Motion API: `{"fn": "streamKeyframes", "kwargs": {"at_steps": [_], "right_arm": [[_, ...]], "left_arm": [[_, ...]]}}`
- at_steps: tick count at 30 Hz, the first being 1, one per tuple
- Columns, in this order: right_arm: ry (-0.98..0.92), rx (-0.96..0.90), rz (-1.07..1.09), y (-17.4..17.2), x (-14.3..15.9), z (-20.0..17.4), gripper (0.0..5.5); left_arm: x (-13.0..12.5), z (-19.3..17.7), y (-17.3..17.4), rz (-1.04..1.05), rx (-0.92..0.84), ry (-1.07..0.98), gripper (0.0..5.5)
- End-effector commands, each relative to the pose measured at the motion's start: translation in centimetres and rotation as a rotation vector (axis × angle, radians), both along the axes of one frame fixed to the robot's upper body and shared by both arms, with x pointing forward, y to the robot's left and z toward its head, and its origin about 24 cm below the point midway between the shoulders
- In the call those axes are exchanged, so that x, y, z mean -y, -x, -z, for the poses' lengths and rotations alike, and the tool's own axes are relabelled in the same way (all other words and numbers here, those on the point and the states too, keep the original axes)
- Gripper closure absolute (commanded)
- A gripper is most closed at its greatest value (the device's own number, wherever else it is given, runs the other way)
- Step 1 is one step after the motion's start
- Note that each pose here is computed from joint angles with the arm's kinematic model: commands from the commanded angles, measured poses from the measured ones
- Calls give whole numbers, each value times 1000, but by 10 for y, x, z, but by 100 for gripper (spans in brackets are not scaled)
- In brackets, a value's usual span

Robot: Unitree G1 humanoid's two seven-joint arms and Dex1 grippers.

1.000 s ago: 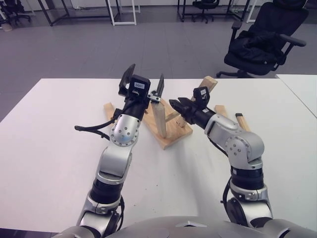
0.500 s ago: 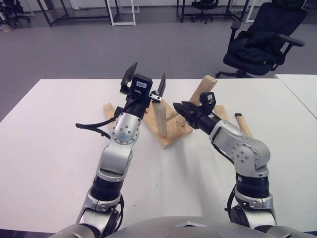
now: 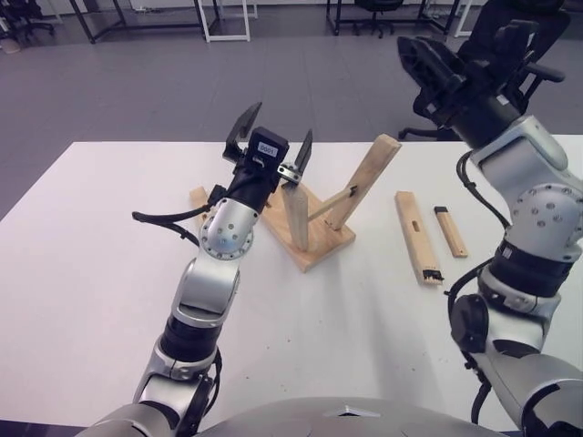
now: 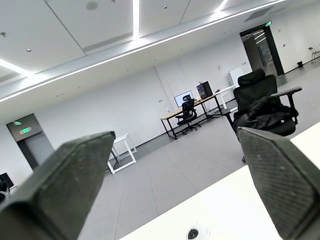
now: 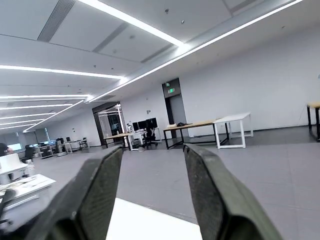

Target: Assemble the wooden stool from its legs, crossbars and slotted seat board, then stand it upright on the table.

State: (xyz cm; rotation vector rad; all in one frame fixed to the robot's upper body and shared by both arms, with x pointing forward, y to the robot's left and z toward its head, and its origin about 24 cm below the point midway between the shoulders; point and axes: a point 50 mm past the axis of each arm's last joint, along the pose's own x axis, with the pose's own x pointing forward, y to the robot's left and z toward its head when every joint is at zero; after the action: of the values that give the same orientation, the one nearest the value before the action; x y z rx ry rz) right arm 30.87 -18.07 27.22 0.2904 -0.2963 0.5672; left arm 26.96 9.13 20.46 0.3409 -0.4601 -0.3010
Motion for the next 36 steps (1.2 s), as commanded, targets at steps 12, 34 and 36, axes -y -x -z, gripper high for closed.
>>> {"fn": "streamKeyframes", "kwargs": {"at_steps": [12,34,36], "right_arm": [[708,-372,15,-28,5,213,323],[770,-293,-186,26,-6,219,323],[761,-296,-137,25,1,214,323]], "left_arm": [[-94,125,17,-257,-425,-226,100],[-63,189,-1,51,-509,-365,100],[-69,174,3,25,-478,-326,100]]}}
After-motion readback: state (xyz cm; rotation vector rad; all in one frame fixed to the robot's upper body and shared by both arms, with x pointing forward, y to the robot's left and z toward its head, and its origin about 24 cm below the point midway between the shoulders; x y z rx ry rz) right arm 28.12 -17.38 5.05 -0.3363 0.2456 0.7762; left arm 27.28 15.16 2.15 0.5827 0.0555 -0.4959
